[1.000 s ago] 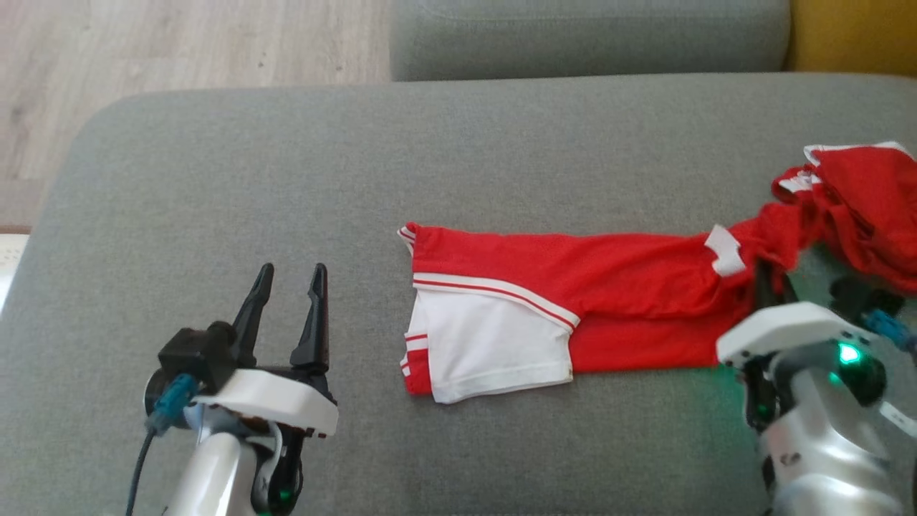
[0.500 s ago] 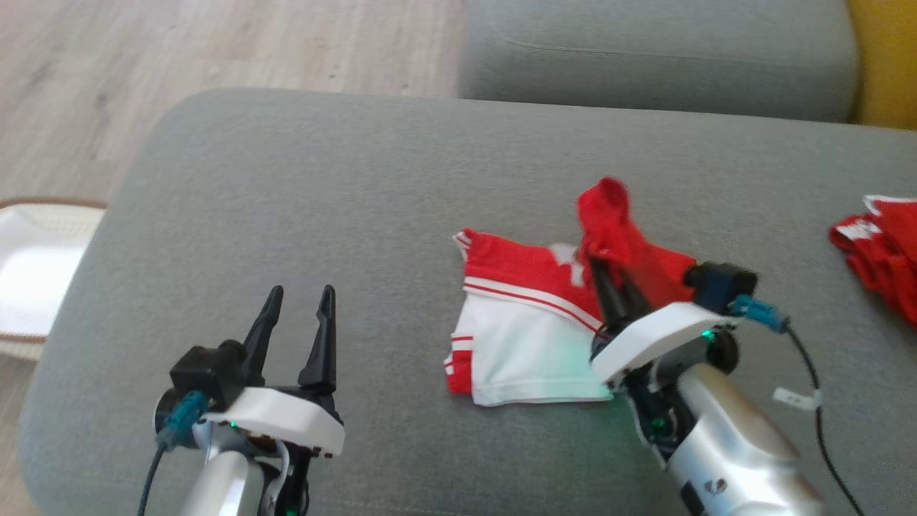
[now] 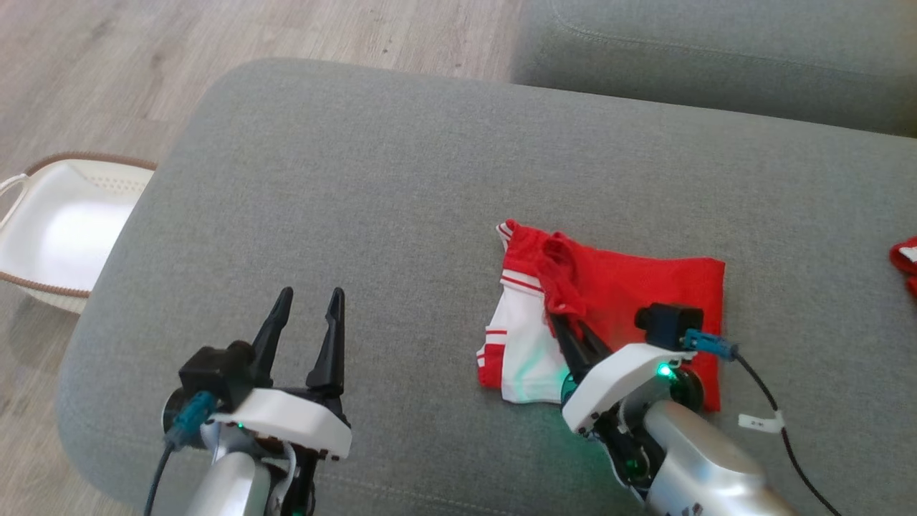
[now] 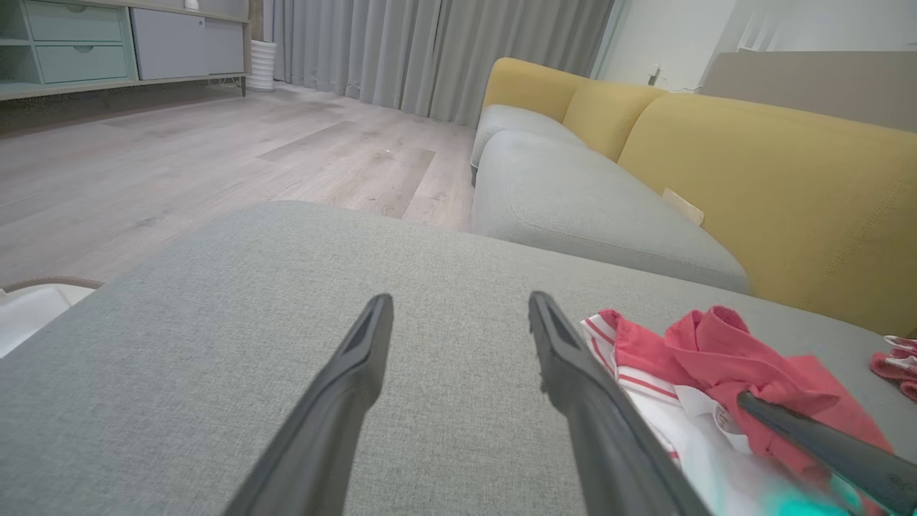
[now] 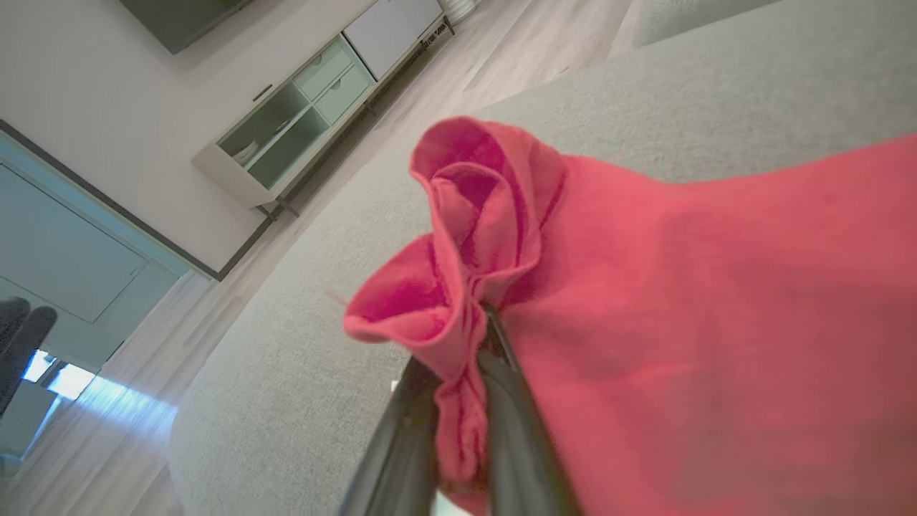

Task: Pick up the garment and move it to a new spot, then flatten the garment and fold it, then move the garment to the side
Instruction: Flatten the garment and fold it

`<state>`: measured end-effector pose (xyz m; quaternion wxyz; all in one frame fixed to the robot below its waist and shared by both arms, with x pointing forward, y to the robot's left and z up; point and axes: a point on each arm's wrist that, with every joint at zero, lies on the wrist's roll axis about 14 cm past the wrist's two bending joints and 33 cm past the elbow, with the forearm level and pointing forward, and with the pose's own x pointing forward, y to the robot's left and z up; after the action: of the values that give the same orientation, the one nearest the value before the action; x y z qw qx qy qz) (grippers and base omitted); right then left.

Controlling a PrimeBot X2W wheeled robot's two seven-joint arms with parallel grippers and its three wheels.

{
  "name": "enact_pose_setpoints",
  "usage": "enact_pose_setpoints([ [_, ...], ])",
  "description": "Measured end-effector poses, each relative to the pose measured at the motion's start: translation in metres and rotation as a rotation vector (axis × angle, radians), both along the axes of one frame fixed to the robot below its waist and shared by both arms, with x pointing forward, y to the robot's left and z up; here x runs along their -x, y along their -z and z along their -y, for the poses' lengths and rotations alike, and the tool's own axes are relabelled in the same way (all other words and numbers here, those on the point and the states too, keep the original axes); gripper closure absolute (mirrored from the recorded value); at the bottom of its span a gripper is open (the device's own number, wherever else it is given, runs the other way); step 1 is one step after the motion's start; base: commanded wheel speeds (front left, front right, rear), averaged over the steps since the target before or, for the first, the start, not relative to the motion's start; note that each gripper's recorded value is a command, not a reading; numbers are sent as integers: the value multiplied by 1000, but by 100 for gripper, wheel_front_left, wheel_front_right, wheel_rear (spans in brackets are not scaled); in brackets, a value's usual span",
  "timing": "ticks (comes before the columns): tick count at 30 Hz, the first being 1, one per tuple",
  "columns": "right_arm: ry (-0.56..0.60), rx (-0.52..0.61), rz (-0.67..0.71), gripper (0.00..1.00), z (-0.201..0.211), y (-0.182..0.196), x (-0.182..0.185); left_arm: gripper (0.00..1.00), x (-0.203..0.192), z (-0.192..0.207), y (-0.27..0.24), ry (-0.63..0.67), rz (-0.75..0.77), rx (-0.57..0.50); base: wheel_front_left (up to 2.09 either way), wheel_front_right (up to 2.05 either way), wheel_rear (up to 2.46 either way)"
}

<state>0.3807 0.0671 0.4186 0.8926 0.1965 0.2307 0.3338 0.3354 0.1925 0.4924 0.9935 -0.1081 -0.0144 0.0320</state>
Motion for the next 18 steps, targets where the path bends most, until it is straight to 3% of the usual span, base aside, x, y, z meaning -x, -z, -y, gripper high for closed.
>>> enact_pose_setpoints([
  [6, -41, -9, -14, 100, -11, 1, 7, 0, -1, 0, 2, -4, -7, 7, 0, 0, 0],
  [8, -61, 0, -7, 0, -14, 2, 11, 0, -1, 1, 2, -2, -8, 7, 0, 0, 0],
  [14, -158, -73, 12, 0, -39, -18, 36, 0, -3, 6, 1, 14, -2, 7, 0, 0, 0],
  [18, -127, -76, 39, 0, -31, -26, 30, 0, -7, 12, -4, 34, 12, 8, 0, 0, 0],
])
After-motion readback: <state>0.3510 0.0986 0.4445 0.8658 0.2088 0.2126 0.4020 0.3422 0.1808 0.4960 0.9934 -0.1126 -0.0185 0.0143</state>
